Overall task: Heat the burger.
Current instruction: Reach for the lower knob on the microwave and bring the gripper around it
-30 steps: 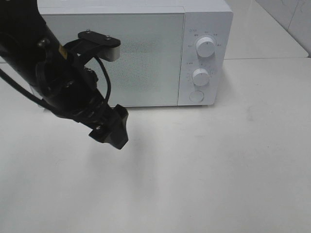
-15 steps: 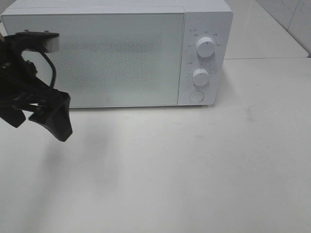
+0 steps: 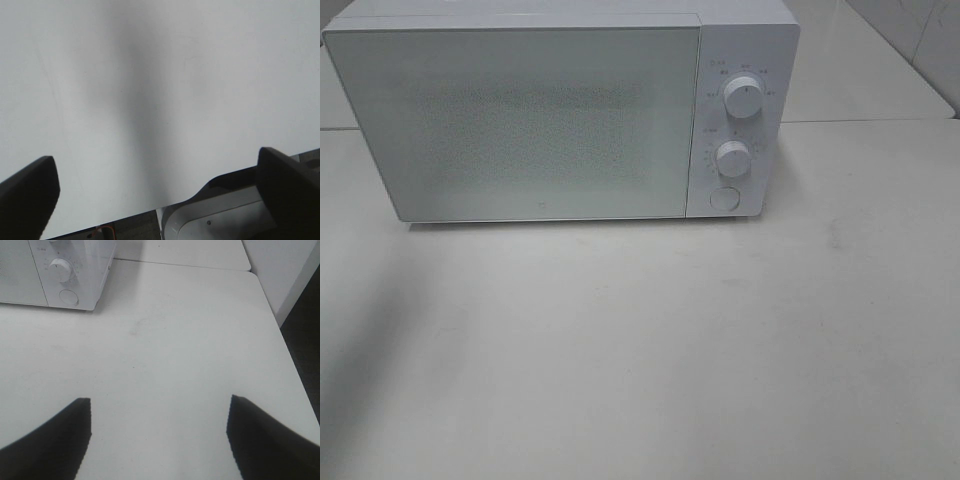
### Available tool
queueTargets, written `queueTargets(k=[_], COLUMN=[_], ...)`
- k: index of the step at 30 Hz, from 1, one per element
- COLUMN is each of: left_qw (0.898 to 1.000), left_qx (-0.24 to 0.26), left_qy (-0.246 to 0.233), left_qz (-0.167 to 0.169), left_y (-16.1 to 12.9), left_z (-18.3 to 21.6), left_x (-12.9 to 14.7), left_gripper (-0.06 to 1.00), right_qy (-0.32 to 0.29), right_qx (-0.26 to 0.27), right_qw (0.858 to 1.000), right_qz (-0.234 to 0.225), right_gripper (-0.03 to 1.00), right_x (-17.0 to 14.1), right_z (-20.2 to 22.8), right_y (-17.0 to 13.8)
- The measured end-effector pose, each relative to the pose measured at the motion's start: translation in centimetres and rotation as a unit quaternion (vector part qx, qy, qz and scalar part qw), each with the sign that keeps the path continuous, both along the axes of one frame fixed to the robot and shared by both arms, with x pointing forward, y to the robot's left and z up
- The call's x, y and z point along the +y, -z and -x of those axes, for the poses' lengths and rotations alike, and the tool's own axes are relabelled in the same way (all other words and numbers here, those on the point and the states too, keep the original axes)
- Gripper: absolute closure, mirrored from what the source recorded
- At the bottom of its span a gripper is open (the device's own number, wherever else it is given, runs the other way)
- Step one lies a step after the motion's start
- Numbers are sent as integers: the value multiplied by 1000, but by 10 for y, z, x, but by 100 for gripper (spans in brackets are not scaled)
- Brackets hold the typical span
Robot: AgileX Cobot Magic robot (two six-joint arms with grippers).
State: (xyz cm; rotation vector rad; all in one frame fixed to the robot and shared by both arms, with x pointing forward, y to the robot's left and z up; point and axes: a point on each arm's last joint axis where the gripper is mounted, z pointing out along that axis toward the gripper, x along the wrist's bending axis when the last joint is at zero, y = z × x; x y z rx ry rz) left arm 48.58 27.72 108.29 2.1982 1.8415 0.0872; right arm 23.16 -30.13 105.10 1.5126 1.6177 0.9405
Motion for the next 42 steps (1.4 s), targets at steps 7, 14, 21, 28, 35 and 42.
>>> queueTargets(k=[7, 14, 21, 28, 35, 42], left_qw=[997, 992, 988, 990, 982, 971], left_qx=[-66, -121, -147, -132, -182, -233], left_qy=[-27, -27, -33, -33, -37, -38], left_qz=[0, -3, -19, -20, -20, -19], left_y=[-31, -55, -52, -20, 3, 18], left_z=[26, 52, 91, 124, 166, 200], left_x=[13, 13, 16, 16, 15, 15], left_gripper=[-5, -5, -5, -5, -5, -5], right_qy=[0, 0, 0, 0, 0, 0], right_qx=[0, 0, 0, 0, 0, 0], right_qw=[1000, 1000, 1000, 1000, 1000, 1000], right_qz=[0, 0, 0, 0, 0, 0], right_gripper=[24, 24, 24, 24, 24, 24], right_x=[0, 0, 0, 0, 0, 0], right_z=[0, 0, 0, 0, 0, 0], right_y=[0, 0, 0, 0, 0, 0])
